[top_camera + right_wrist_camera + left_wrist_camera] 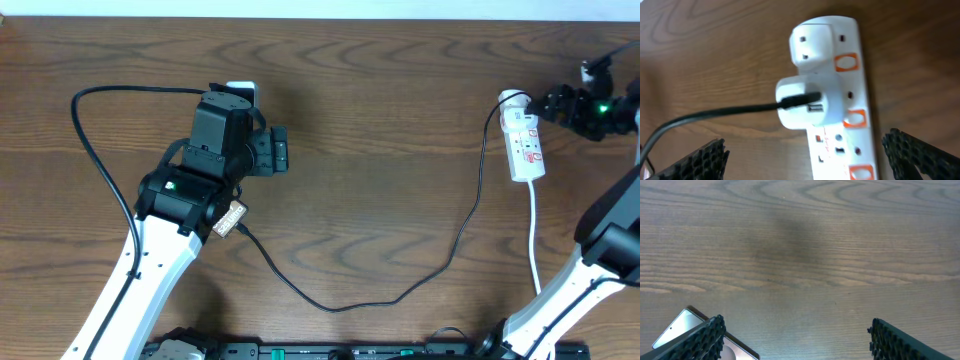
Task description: Plug charger to phone and switch on socket
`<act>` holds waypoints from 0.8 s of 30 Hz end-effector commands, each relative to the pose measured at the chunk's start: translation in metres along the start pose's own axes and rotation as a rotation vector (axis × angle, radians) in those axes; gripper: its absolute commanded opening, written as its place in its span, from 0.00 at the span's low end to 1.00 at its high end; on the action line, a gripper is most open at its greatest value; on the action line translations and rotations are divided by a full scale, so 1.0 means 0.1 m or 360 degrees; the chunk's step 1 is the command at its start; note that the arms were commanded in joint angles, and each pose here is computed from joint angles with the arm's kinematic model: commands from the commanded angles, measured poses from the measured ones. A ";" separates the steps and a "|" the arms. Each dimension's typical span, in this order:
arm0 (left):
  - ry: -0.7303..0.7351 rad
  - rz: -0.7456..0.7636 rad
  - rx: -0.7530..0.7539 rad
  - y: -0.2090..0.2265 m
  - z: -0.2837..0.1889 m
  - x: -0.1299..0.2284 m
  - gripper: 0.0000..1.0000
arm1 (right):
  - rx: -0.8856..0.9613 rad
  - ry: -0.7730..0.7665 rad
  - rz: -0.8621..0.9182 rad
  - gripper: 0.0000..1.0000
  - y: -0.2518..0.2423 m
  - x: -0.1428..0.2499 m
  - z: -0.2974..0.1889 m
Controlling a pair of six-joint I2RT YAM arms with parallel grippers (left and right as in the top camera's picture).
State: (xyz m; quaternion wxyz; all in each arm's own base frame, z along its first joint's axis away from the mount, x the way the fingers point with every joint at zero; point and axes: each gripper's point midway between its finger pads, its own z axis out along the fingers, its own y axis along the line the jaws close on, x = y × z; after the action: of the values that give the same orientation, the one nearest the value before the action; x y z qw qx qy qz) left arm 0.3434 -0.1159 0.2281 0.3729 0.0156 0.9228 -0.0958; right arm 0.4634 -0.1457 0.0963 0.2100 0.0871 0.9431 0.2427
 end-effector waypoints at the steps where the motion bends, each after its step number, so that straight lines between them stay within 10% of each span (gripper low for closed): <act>1: -0.0020 0.0011 -0.0013 0.00 -0.02 -0.06 0.90 | -0.0066 -0.0031 -0.0081 0.99 0.08 -0.06 0.02; 24: 0.0029 0.0015 -0.0028 0.01 0.04 0.01 0.90 | -0.0132 0.0098 -0.0081 0.99 0.13 0.08 0.47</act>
State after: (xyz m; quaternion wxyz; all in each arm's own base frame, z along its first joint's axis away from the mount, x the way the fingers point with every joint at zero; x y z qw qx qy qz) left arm 0.3427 -0.1156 0.2192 0.3581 0.0162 0.9291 -0.0906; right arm 0.4745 -0.1230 0.0750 0.2004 0.0598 0.9409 0.2665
